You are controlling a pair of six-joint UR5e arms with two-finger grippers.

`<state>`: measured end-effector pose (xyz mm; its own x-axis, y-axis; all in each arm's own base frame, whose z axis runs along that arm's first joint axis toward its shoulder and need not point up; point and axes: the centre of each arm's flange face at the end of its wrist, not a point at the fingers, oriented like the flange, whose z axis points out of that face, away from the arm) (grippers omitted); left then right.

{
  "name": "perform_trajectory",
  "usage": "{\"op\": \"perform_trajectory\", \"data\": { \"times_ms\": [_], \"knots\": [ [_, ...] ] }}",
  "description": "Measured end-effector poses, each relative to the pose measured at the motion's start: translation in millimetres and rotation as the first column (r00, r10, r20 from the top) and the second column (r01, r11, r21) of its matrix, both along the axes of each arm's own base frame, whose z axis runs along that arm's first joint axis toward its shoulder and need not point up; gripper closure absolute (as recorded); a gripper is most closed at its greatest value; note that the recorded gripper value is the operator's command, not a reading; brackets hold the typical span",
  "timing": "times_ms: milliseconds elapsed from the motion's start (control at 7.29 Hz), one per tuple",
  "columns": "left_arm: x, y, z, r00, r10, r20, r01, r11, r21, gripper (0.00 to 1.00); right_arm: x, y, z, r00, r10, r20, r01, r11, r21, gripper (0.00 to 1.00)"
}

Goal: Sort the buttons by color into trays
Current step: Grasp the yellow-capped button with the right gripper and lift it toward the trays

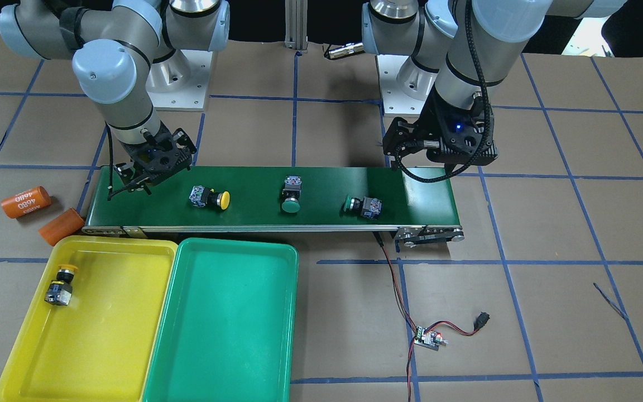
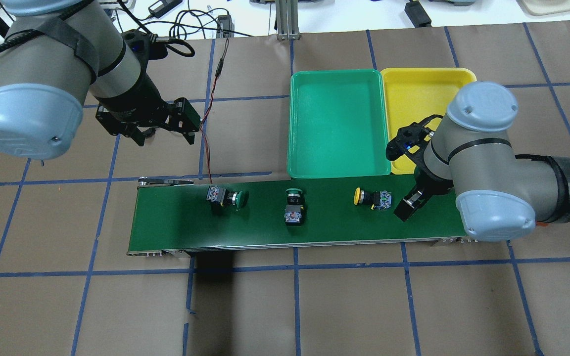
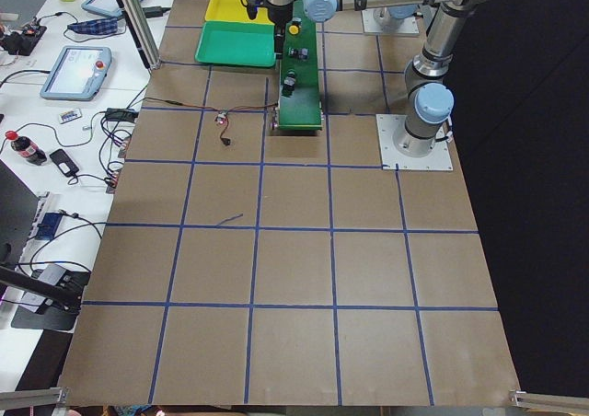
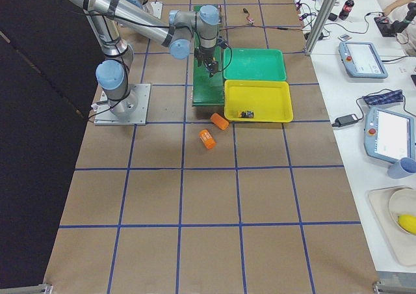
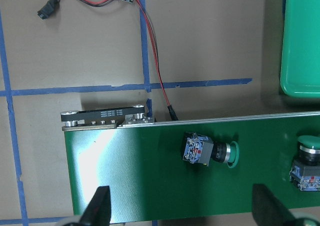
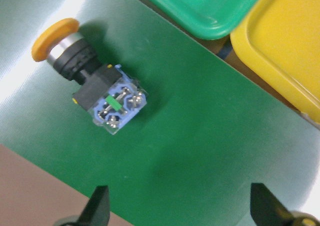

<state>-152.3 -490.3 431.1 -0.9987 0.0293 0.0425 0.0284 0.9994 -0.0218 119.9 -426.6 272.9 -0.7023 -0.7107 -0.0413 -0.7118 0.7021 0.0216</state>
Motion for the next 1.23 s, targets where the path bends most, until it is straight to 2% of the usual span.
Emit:
{"op": "perform_trajectory", "data": {
  "times_ms": [137,274,411,549,686,960,1097,1234],
  "knots": [
    [-1,1,-3,1.0,-0.002,0.002,0.002,1.0,0.005,0.0,4,-2,-4,0.991,0.13,0.038,-0.13,0.992,0.0,0.06],
    [-1,3,-6,1.0,-0.005,0.006,0.005,1.0,0.011,0.0,5,-6,-10,0.972,0.229,0.056,-0.229,0.973,-0.007,0.1],
    [-1,5,-8,1.0,-0.008,0.007,0.008,1.0,0.014,0.0,5,-10,-14,0.951,0.304,0.057,-0.303,0.953,-0.022,0.12],
    [-1,5,-9,1.0,-0.011,0.007,0.011,1.0,0.015,0.0,5,-13,-16,0.932,0.358,0.054,-0.357,0.934,-0.036,0.19],
    [-1,6,-10,1.0,-0.013,0.008,0.013,1.0,0.017,0.0,5,-15,-19,0.919,0.392,0.052,-0.39,0.92,-0.045,0.2],
    [-1,6,-11,1.0,-0.015,0.008,0.015,1.0,0.019,0.0,5,-18,-23,0.903,0.428,0.051,-0.425,0.904,-0.049,0.22],
    [-1,6,-11,1.0,-0.016,0.009,0.015,1.0,0.019,0.0,5,-20,-26,0.898,0.437,0.05,-0.435,0.899,-0.051,0.34],
    [-1,6,-11,1.0,-0.015,0.009,0.015,1.0,0.02,0.0,5,-21,-27,0.895,0.444,0.048,-0.442,0.896,-0.055,0.55]
  ]
}}
